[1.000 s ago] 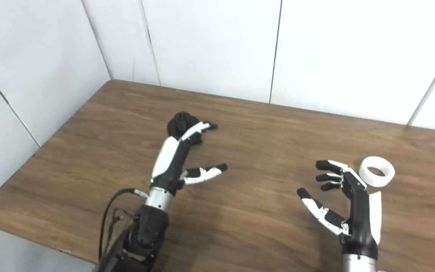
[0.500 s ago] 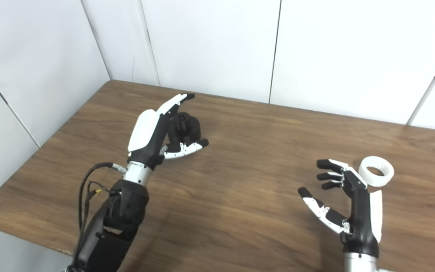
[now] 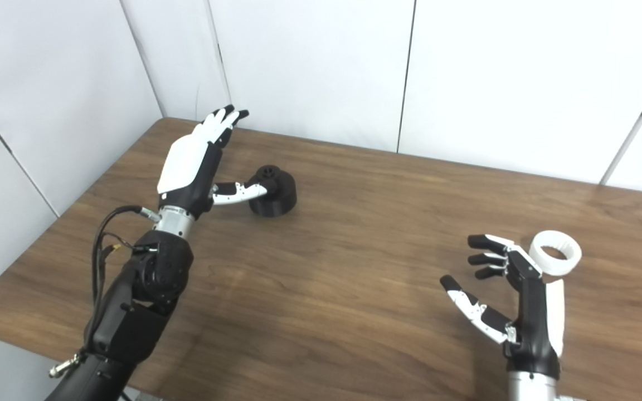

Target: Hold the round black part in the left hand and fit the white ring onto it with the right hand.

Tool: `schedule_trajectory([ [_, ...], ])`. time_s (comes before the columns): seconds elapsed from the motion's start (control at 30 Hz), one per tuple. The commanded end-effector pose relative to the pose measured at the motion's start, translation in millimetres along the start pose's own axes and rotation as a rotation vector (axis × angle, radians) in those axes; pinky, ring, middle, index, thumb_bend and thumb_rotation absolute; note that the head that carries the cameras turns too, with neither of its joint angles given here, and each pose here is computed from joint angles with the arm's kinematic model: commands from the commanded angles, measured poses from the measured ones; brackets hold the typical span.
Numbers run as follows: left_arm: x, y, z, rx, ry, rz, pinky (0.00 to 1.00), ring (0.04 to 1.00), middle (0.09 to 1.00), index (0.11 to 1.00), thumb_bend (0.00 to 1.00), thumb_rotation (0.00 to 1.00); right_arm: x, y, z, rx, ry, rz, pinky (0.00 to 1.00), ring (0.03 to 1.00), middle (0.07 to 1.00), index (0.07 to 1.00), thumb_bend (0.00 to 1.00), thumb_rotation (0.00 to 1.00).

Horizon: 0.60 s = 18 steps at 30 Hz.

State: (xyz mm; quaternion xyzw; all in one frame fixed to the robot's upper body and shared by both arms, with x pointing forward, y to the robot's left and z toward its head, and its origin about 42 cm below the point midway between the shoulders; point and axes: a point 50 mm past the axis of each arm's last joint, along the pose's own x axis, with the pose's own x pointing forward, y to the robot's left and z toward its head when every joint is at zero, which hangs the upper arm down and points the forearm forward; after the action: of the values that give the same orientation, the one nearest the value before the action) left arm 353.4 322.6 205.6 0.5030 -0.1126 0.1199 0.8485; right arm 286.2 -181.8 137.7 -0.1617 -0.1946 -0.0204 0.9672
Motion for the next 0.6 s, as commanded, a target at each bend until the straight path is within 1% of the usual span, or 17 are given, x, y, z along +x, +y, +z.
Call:
schedule_trajectory([
  [0.0,24,24,0,0.071,-0.028,0.055,0.99,1.000,1.000,0.951,0.98,0.55,-23,0,-28,-0.022,0.109,0.028,0.47,0.589,0.668,0.646,0.62,0.10],
  [0.1,31,26,-5,0.104,-0.012,0.024,1.00,1.000,1.000,0.968,1.00,0.58,-23,0,-28,-0.021,0.111,0.027,0.47,0.588,0.668,0.646,0.62,0.11],
  [0.2,39,28,-9,0.148,0.004,-0.024,1.00,1.000,1.000,0.963,1.00,0.61,-23,1,-27,-0.022,0.108,0.026,0.47,0.583,0.666,0.646,0.62,0.10],
  [0.4,49,28,-14,0.188,0.013,-0.103,1.00,1.000,1.000,0.955,1.00,0.66,-24,1,-26,-0.030,0.108,0.025,0.47,0.583,0.665,0.647,0.62,0.10],
  [0.57,55,26,-16,0.216,0.035,-0.166,1.00,1.000,1.000,0.946,1.00,0.69,-25,1,-25,-0.031,0.117,0.021,0.47,0.585,0.666,0.648,0.62,0.10],
])
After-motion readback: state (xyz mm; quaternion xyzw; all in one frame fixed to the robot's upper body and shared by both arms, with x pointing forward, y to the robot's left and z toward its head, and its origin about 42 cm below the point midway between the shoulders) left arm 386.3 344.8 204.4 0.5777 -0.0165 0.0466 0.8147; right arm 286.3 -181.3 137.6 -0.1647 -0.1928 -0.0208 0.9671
